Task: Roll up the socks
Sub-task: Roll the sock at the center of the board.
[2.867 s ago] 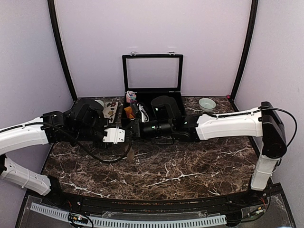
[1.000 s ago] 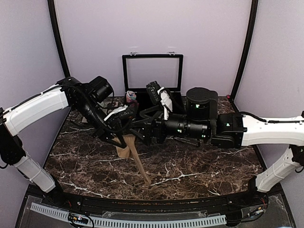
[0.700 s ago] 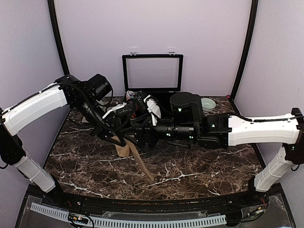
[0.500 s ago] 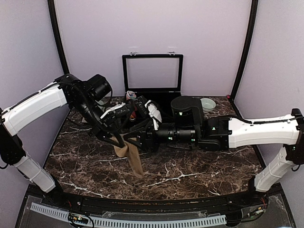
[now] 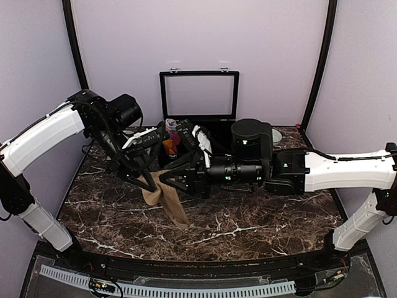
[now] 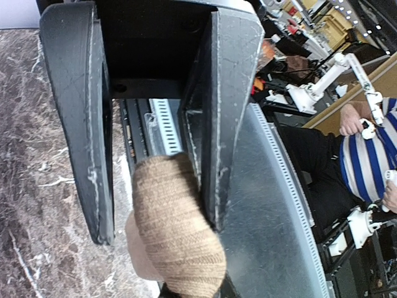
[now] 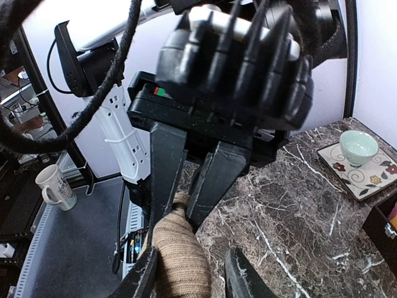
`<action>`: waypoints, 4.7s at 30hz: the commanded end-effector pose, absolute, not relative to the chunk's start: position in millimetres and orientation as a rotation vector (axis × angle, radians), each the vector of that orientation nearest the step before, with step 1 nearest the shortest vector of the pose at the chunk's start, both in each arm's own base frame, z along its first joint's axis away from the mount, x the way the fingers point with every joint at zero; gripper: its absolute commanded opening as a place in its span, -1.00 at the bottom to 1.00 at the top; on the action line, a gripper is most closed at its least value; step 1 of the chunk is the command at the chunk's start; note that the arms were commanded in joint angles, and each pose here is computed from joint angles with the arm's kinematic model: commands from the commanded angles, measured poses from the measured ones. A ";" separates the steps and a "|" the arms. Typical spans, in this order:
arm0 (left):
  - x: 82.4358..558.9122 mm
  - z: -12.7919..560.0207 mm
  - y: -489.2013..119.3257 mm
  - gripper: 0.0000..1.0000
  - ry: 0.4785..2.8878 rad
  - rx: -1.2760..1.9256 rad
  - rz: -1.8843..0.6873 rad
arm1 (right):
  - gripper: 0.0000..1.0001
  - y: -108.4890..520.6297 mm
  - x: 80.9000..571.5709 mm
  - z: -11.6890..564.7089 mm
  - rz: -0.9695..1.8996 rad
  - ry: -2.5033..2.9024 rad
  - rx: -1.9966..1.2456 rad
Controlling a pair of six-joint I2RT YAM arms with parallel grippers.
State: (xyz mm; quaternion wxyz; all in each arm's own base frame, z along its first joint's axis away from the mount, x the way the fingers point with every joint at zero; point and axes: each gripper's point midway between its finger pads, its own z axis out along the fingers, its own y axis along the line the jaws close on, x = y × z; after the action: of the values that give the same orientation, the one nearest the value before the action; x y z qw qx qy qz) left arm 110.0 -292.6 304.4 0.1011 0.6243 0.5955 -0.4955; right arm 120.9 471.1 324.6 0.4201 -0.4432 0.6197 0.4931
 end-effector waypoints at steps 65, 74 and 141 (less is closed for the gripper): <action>233.5 270.7 -257.1 -0.53 1.712 1.541 -0.205 | -1.00 498.5 168.4 309.2 1.358 1.964 -0.532; 264.5 287.0 -244.6 -0.70 1.604 1.494 0.075 | -1.00 502.3 159.5 301.2 1.566 2.050 -0.417; 180.1 260.2 -276.3 -0.08 1.835 1.812 -0.644 | -1.00 495.3 108.0 303.9 1.017 1.766 -1.015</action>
State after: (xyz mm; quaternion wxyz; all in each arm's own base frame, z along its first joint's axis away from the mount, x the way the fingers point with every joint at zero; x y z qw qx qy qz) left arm 130.9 -281.9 256.5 0.1268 0.6582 0.6470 -0.3634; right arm 104.8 481.1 290.4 0.4188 -0.4364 0.7033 0.3736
